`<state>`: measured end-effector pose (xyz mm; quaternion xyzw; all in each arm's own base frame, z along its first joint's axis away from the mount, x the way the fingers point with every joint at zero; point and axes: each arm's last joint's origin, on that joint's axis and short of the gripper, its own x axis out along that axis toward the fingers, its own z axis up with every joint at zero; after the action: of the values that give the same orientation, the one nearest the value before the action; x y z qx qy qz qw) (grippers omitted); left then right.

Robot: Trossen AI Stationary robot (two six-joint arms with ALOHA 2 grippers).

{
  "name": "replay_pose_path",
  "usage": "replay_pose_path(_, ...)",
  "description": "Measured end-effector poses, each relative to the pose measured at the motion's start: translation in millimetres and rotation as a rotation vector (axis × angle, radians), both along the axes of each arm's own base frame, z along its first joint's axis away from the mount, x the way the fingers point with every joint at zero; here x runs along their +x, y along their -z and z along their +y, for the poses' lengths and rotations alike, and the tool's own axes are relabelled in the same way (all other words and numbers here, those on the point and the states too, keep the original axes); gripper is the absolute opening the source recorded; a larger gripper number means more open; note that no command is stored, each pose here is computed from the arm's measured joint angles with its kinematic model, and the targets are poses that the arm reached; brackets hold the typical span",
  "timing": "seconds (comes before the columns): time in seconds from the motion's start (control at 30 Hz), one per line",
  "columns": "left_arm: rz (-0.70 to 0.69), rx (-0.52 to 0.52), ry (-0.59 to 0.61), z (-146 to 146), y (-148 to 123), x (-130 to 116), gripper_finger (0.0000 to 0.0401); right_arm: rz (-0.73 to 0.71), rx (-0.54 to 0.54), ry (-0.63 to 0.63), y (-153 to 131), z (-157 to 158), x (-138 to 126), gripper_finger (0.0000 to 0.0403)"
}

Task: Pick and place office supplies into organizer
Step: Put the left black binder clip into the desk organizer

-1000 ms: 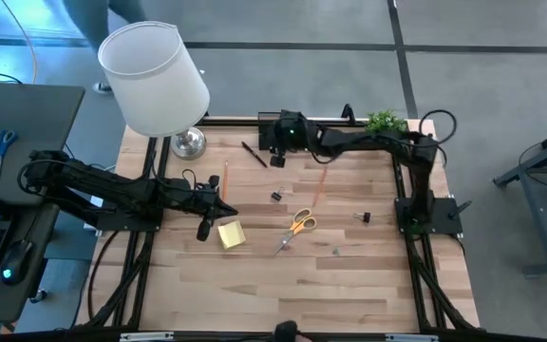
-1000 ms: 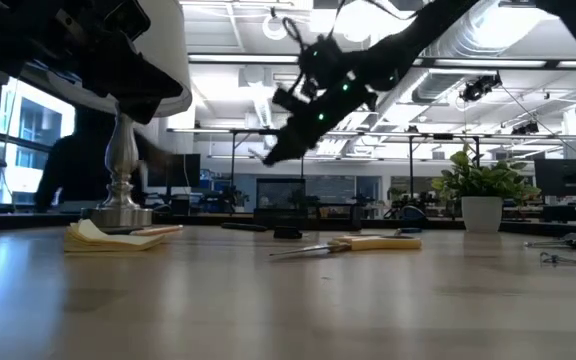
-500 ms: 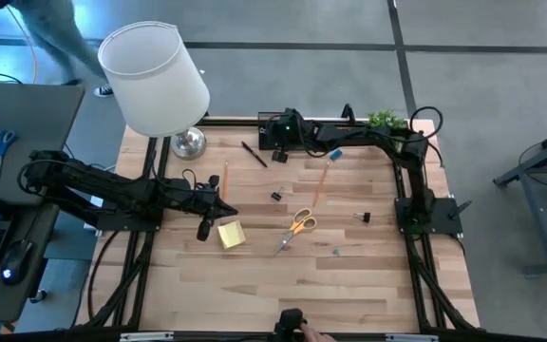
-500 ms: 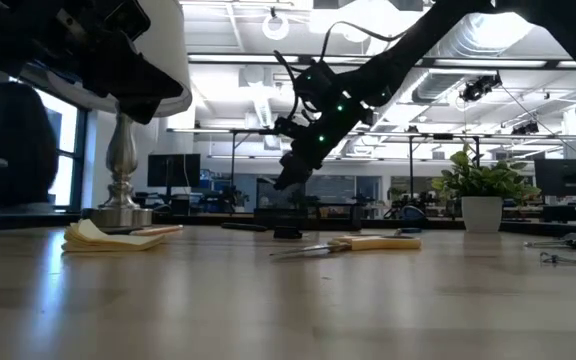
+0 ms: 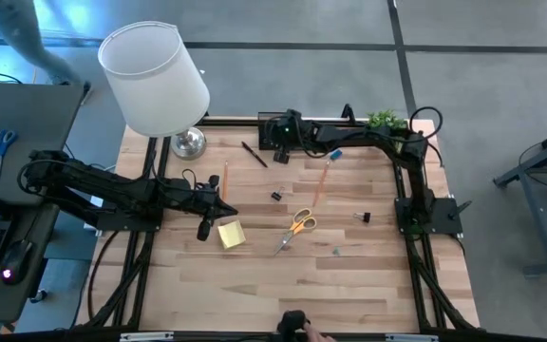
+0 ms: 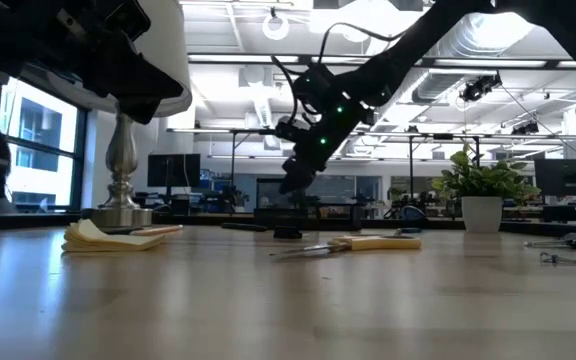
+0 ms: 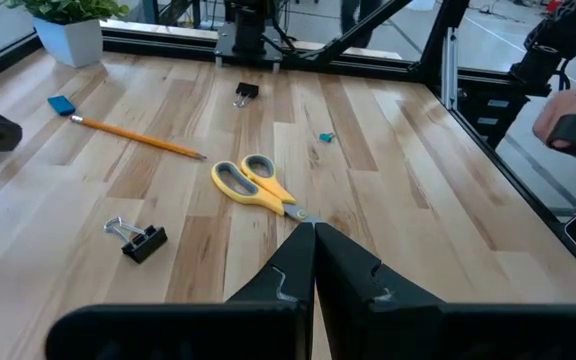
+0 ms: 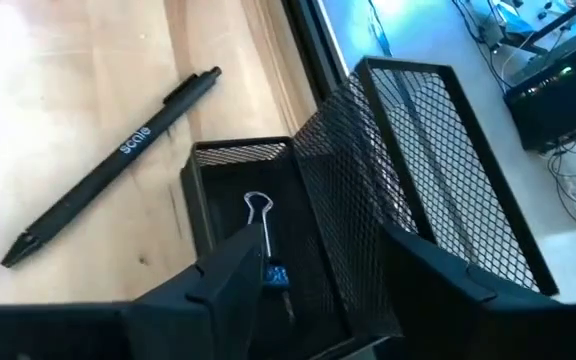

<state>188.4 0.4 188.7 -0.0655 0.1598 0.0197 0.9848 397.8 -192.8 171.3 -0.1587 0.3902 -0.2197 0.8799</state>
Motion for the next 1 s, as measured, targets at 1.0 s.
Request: replay_pose_path(1.0, 0.0, -0.002, -0.001, 0, 0, 0, 0.0001, 0.269, 0.206, -0.758, 11, 123, 11, 0.0213)
